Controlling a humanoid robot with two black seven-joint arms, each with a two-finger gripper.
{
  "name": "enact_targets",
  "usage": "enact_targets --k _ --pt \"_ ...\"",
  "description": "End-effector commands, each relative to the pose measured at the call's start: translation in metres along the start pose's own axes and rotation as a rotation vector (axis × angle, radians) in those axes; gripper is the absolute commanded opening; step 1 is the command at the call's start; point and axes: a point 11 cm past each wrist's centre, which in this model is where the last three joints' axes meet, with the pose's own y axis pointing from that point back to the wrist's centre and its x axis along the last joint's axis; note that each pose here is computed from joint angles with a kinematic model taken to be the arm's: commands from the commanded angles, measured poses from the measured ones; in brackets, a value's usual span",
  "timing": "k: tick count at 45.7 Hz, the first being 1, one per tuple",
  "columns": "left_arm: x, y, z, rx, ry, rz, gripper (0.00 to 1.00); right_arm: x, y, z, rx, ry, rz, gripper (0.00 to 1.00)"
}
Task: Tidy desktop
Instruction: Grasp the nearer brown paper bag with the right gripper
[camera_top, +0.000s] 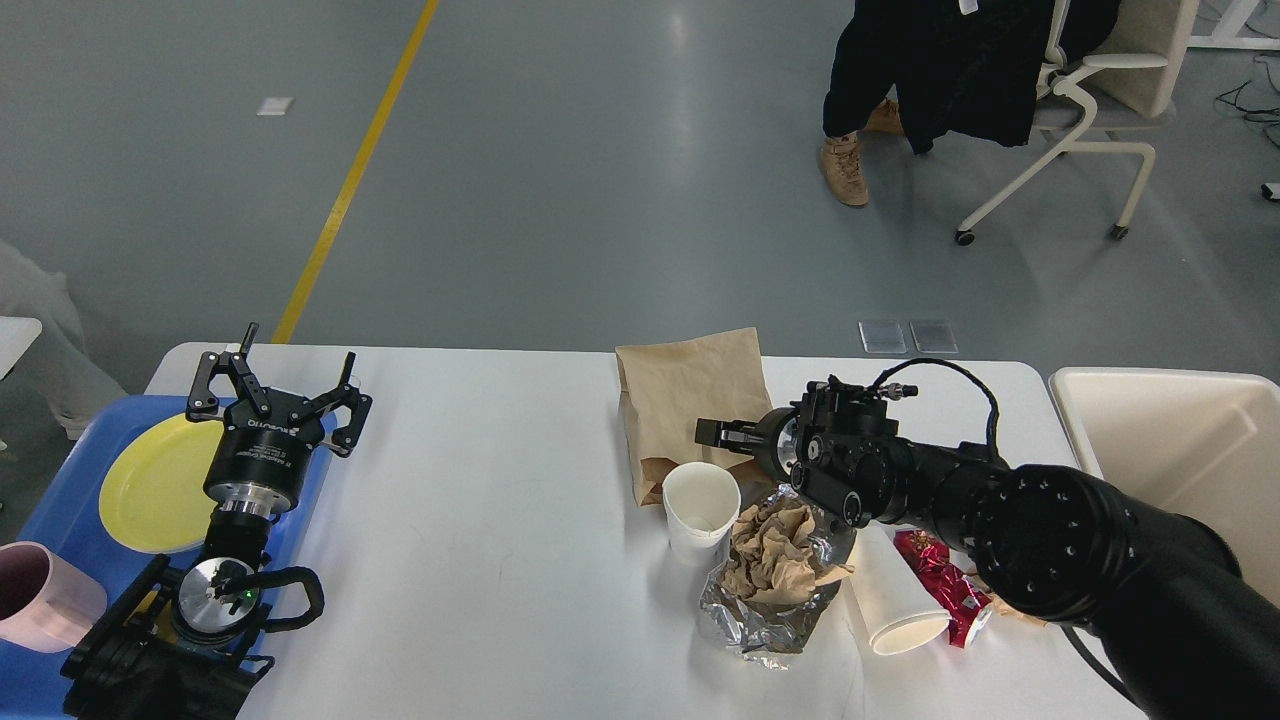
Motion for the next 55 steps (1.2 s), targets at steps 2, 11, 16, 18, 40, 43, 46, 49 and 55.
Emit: enact_targets --k 2,11,16,18,40,43,46,49,55 --pt "0.000 0.000 0.000 -0.001 0.000 0.000 0.96 -0.009 -0.002 0.005 -0.006 -0.008 0.008 0.90" --pt "0.000 0.000 0.000 0.001 0.000 0.000 0.96 -0.002 -0.002 0.006 -0.010 -0.010 0.043 0.87" --pt "0.000 0.000 0.000 0.001 0.000 0.000 0.96 -0.001 -0.002 0.005 -0.008 -0.016 0.053 0.83" --pt "0.000 0.000 0.000 -0.001 0.000 0.000 0.96 -0.001 -0.002 0.005 -0.007 -0.018 0.057 0.83" --pt "0.000 0.000 0.000 -0.001 0.000 0.000 0.96 -0.008 -0.002 0.007 -0.037 -0.002 0.032 0.00" --pt "0.000 0.000 0.000 0.001 0.000 0.000 0.96 -0.009 -0.003 0.008 -0.048 -0.001 0.028 0.00" --pt "0.000 0.000 0.000 -0.001 0.000 0.000 0.96 -0.010 -0.003 0.009 -0.058 0.011 0.028 0.00" --pt "0.000 0.000 0.000 0.001 0.000 0.000 0.96 -0.010 -0.003 0.010 -0.069 0.026 0.029 0.00" --pt "0.000 0.000 0.000 -0.001 0.000 0.000 0.96 -0.015 -0.003 0.015 -0.095 0.025 0.020 0.00"
